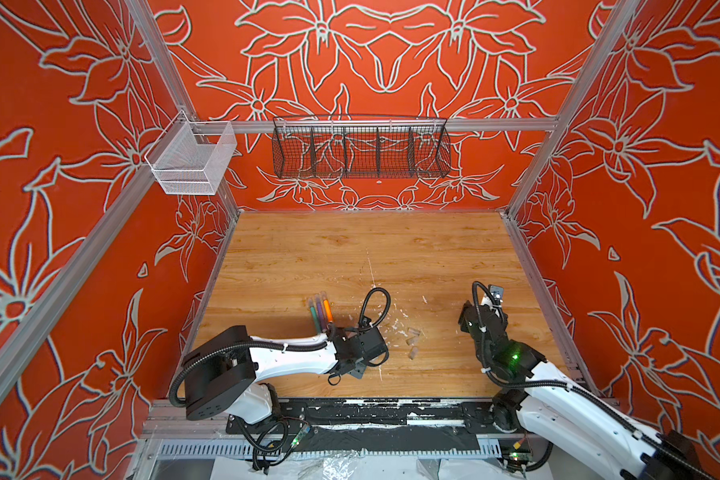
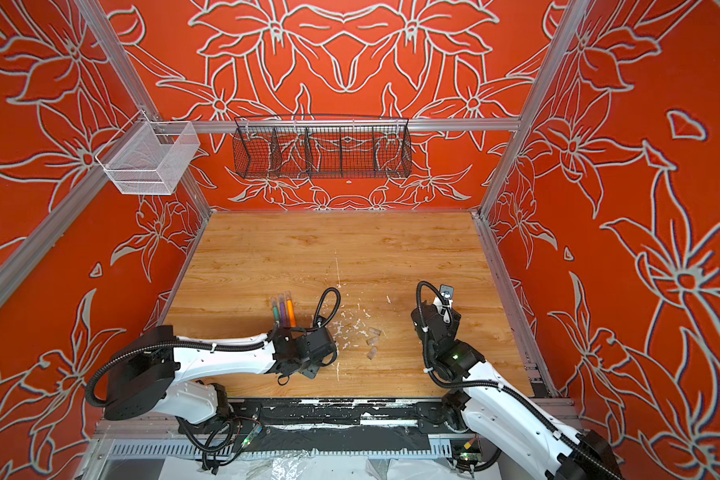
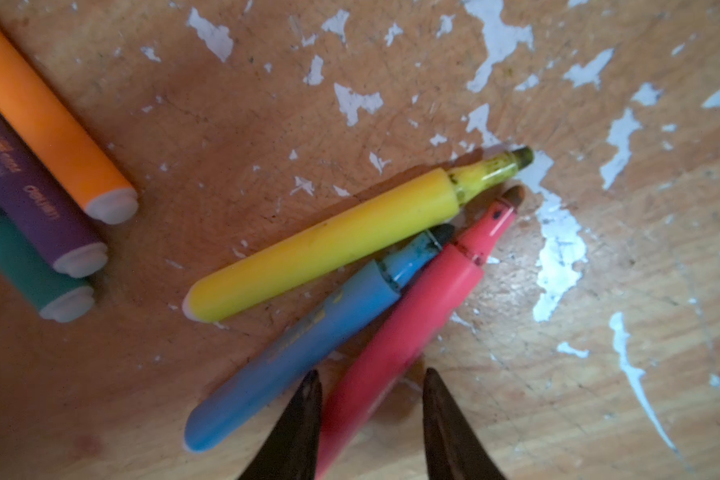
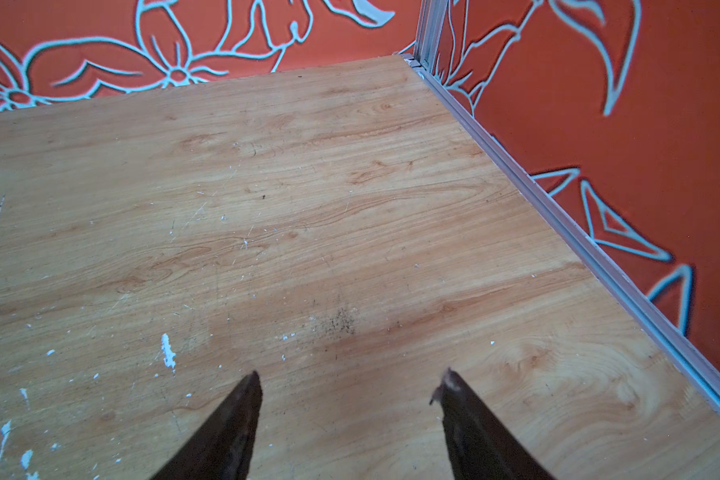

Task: Insert the pens into the pen caps
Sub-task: 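Lower the open left gripper over the pink marker and close on it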

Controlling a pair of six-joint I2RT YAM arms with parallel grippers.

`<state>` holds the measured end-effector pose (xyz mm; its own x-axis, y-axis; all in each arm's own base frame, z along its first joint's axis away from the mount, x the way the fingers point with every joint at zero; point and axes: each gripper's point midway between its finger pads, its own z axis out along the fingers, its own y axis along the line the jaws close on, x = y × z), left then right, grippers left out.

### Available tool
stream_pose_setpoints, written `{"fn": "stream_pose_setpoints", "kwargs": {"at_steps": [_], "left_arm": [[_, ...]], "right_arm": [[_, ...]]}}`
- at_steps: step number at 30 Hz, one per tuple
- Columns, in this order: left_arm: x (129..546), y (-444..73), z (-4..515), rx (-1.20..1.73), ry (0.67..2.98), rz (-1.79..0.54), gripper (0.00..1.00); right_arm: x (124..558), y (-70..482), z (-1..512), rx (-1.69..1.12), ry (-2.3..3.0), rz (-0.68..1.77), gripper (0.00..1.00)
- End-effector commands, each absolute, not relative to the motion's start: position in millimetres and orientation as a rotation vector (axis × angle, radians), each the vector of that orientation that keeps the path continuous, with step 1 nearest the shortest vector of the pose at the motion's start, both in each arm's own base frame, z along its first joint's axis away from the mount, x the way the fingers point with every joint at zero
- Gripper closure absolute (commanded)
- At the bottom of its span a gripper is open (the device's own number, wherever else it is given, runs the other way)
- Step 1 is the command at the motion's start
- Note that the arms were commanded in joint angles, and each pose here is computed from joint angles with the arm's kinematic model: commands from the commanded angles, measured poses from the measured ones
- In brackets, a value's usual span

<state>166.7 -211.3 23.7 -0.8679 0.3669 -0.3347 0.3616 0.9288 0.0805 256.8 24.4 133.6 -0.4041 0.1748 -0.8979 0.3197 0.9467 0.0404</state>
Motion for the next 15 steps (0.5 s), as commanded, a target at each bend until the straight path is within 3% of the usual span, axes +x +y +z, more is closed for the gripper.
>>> {"fn": "stream_pose_setpoints", "kwargs": {"at_steps": [1,5,11,15], "left_arm": [[161.6,-212.4,17.5,0.541,2.758,0.002,0.62],[155.9,-215.2,10.0,0.561,2.789,-0.022,0.66],[152.9,-220.3,3.7,0.591,2.821,-0.004,0.81],[152.7,-222.9,1.4,0.604,2.822,0.009,0.84]], "right_arm": [[257.8,25.3,142.8,0.383,1.980,-0.127,0.31],[256.8,26.2,142.0,0.383,1.982,-0.113,0.31],[255.8,26.6,142.4,0.382,1.979,-0.100,0.31],[255.5,26.7,141.9,0.381,1.980,-0.099,0.31]]}}
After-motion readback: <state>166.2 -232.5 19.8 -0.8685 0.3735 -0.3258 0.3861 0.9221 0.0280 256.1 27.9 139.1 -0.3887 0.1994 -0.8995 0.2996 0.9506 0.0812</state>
